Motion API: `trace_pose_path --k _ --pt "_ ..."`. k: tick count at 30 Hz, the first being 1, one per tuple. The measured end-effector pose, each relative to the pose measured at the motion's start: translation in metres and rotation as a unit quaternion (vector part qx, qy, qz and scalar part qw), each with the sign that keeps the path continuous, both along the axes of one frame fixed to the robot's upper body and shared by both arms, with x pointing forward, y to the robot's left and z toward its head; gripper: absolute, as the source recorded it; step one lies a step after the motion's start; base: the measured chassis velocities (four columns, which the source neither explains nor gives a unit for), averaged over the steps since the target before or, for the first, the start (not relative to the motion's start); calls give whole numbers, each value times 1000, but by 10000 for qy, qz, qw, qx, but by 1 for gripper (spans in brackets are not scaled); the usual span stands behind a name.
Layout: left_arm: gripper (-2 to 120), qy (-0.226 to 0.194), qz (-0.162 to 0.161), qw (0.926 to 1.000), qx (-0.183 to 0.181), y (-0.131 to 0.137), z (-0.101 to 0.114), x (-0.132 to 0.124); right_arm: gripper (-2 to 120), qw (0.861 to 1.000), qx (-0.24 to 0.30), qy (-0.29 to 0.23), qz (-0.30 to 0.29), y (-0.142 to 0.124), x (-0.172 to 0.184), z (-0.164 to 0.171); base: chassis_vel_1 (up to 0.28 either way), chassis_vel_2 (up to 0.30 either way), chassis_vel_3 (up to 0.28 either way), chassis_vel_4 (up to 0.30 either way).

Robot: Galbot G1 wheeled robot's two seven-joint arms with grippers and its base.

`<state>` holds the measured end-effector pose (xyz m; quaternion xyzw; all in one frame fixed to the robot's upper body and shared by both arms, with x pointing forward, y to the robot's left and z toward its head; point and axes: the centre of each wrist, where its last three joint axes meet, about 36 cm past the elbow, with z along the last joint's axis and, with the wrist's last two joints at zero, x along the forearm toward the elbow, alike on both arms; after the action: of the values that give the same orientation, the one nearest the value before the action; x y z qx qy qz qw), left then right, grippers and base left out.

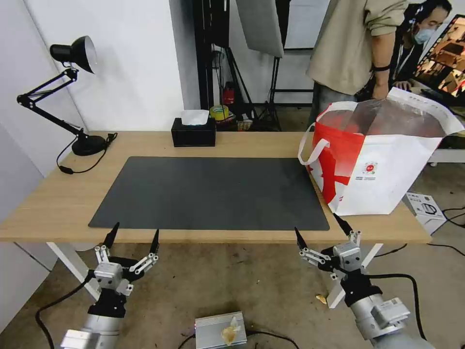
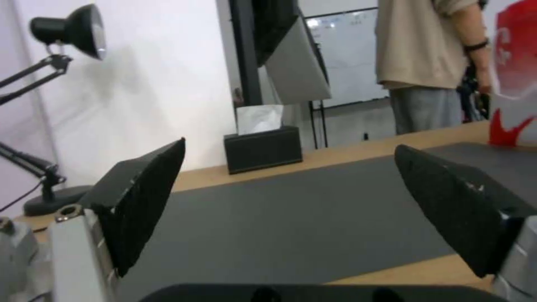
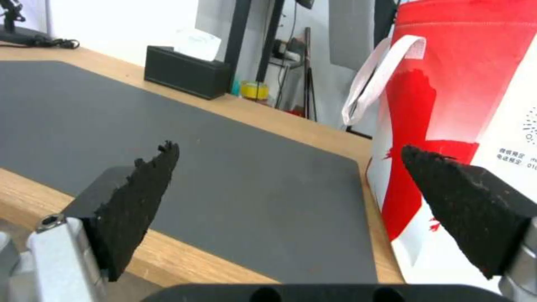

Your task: Pick up the trash from the table and place it into the takeout bag.

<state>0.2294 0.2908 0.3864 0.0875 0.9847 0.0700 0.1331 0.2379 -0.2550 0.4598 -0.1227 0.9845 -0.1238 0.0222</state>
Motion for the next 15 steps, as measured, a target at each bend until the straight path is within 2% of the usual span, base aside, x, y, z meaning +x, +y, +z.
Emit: trace_pose_path --k 2,15 --pt "100 -18 -119 9999 48 1 -2 0 100 10000 0 0 0 0 0 0 0 0 0 0" --pt "100 15 -258 9997 26 -2 -8 1 100 10000 0 0 0 0 0 0 0 0 0 0"
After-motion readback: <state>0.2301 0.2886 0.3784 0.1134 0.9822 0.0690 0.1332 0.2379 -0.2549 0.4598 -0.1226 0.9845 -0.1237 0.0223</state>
